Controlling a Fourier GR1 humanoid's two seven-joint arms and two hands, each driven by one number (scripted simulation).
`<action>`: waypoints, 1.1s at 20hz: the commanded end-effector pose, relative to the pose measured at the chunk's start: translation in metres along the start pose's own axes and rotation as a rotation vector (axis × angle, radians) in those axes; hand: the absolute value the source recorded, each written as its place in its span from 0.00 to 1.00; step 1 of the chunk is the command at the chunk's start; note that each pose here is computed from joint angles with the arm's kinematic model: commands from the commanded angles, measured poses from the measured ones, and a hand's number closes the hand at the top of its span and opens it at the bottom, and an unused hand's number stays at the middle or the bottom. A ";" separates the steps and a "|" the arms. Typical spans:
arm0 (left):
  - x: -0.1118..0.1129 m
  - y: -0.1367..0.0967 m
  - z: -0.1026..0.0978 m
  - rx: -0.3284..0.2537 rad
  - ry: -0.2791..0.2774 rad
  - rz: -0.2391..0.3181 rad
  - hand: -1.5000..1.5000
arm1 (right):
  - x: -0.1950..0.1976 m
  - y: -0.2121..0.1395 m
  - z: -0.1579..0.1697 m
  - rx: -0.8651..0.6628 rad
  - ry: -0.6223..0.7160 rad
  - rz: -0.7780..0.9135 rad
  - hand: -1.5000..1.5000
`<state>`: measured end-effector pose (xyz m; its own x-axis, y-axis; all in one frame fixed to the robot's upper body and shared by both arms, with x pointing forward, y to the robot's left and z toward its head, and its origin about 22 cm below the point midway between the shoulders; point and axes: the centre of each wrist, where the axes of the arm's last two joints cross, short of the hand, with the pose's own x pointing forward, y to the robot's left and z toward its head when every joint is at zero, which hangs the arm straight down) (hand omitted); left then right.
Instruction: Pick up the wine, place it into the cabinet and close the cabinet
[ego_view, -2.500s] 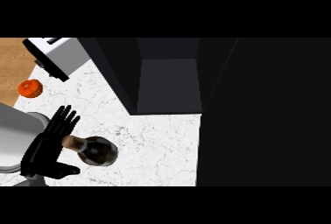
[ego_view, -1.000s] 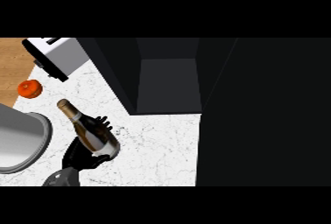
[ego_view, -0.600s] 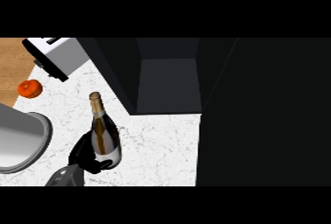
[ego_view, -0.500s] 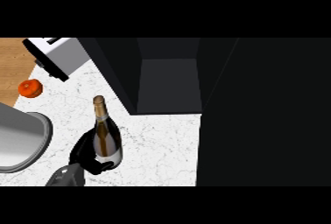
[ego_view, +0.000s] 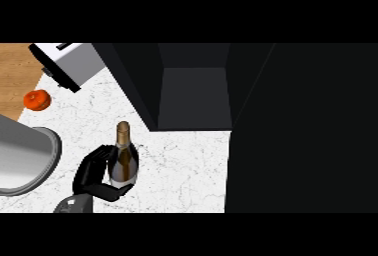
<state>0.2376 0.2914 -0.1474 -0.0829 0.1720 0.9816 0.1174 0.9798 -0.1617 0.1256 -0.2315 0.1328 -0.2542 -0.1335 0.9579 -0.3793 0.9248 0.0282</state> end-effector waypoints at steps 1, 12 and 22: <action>0.000 -0.001 0.009 0.075 -0.092 -0.127 1.00 | 0.020 0.005 0.022 0.018 -0.019 -0.012 0.00; 0.047 -0.071 -0.030 0.077 -0.065 -0.235 1.00 | 0.024 -0.002 0.007 -0.010 -0.037 -0.003 0.00; 0.089 -0.125 -0.089 0.056 -0.041 -0.303 1.00 | 0.024 0.000 0.016 0.006 -0.041 -0.010 0.00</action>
<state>0.2882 0.1957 -0.0519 -0.1433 -0.1041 0.9842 0.0262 0.9937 0.1089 0.1240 -0.2405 0.1341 -0.2427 -0.0884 0.9661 -0.3498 0.9368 -0.0021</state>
